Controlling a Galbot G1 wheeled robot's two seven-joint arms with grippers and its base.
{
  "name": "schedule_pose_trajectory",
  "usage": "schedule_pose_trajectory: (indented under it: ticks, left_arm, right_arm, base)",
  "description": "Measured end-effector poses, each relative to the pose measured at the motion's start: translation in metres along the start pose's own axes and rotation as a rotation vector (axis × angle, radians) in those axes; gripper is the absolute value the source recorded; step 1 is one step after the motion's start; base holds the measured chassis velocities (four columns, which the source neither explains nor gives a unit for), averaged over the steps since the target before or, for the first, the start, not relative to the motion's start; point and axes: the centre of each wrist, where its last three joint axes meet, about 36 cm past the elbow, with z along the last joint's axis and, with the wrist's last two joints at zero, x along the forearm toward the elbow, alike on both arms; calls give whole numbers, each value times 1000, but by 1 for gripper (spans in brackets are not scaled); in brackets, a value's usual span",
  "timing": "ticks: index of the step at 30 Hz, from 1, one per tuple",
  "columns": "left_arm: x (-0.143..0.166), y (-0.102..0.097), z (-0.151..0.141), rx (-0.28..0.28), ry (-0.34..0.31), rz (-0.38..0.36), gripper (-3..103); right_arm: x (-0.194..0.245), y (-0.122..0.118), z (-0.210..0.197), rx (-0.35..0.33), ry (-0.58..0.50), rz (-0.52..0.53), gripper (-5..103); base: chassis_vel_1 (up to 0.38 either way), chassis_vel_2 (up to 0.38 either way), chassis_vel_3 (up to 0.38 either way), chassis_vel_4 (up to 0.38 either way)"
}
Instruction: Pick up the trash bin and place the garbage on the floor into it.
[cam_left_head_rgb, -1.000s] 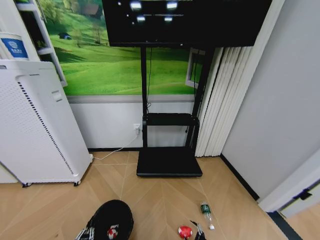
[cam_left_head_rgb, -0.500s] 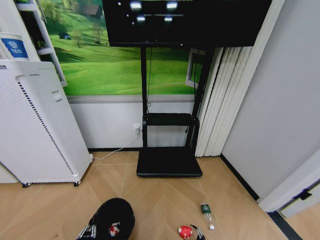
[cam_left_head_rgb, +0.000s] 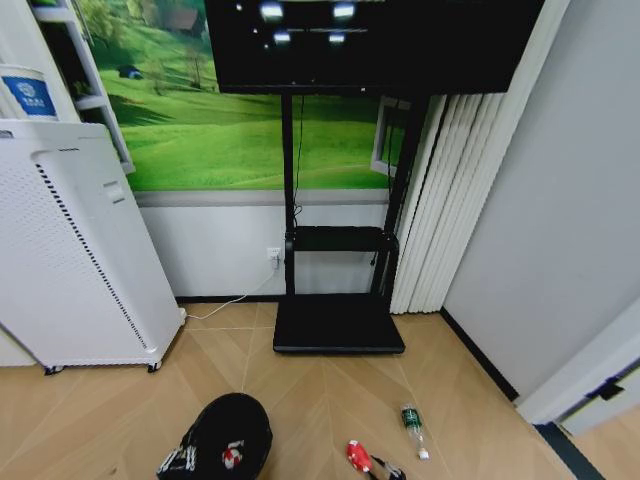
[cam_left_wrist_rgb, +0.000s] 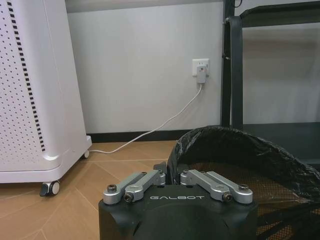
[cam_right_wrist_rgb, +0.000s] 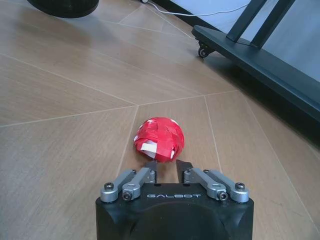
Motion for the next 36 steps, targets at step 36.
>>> schedule_pose_trajectory:
  ticks: [36]
  left_arm:
    - [11,4,12,-18,10,-3,7]
  right_arm:
    - [27,-34,-14,-19,-75,181,0]
  base:
    - [0,0,0,0]
